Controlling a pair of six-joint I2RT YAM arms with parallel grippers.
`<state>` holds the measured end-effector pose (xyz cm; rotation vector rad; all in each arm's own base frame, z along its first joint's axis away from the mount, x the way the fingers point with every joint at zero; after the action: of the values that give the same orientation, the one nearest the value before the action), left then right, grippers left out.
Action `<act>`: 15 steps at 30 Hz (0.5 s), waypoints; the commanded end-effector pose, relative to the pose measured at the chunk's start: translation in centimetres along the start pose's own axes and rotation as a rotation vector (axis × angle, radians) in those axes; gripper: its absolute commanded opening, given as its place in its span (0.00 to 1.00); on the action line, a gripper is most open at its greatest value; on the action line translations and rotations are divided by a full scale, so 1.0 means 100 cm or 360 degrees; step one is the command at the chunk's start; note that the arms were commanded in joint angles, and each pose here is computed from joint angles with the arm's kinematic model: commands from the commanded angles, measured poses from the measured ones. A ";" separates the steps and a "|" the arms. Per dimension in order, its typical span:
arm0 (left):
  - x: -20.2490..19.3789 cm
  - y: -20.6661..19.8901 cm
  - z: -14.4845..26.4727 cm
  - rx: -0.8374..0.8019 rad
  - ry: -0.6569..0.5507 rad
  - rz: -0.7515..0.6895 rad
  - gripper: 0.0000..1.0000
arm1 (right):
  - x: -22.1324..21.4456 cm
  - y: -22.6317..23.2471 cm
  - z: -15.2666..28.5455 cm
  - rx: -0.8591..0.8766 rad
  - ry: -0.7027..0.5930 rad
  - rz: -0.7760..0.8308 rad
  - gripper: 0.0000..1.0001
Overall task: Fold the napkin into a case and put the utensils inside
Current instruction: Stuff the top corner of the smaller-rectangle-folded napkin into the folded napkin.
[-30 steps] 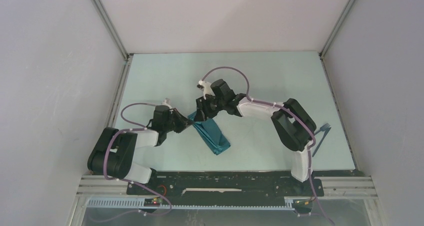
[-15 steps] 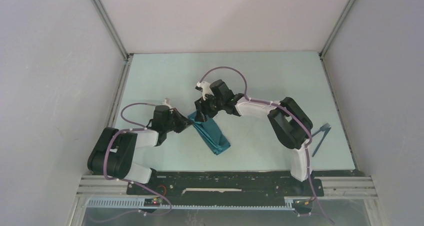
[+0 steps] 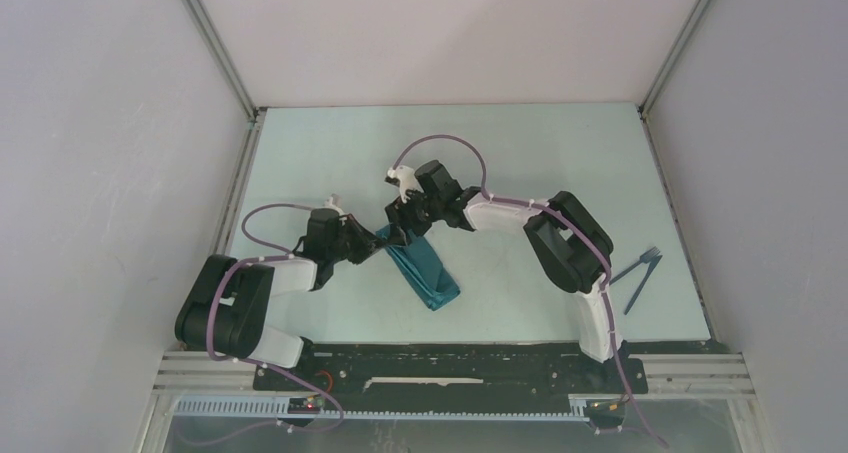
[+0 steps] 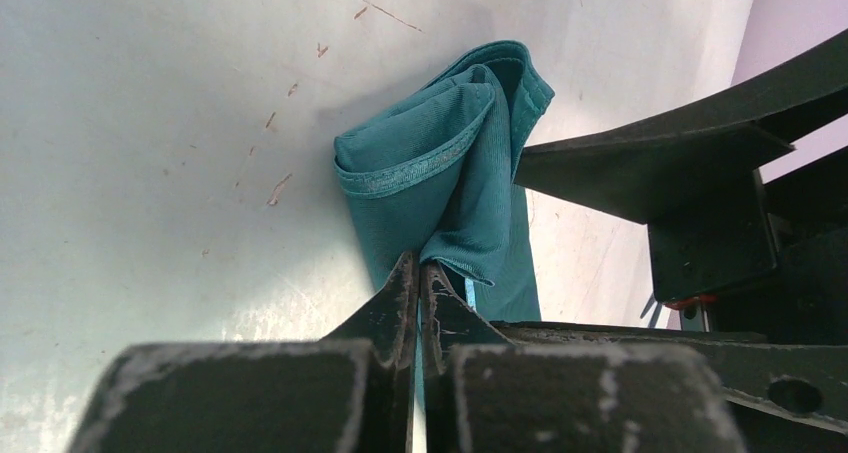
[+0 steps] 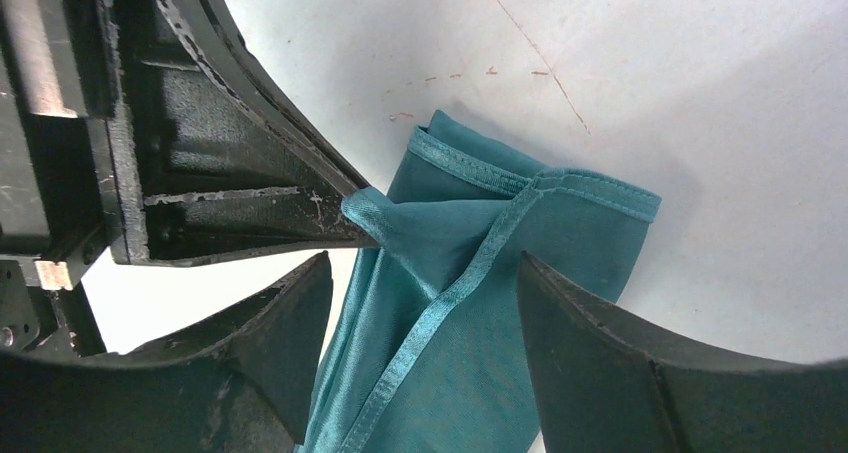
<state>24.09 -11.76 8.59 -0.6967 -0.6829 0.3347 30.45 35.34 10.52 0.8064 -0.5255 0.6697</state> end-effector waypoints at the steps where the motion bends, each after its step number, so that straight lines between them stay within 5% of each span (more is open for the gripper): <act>1: 0.012 -0.005 -0.003 -0.0022 -0.0055 -0.0044 0.00 | 0.024 0.012 0.008 0.0033 -0.0118 0.0099 0.75; 9: 0.011 -0.004 -0.002 -0.0019 -0.0053 -0.0043 0.00 | 0.022 0.009 -0.004 0.0060 -0.0091 0.0068 0.75; 15: 0.012 -0.005 -0.002 -0.0020 -0.0060 -0.0044 0.00 | 0.010 0.005 -0.014 0.0086 -0.0029 0.0055 0.61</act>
<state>24.07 -11.75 8.45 -0.6941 -0.6775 0.3362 30.99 36.11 11.26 0.8319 -0.5496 0.6836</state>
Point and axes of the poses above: each gripper's point midway between its finger pads, its own z axis back along the fingers, its own y axis along the line the jaws close on, x = y × z, the point moved 9 cm from there along z, back along the fingers, and after that the axes turned 9 degrees about -z, right-handed, at the moved point
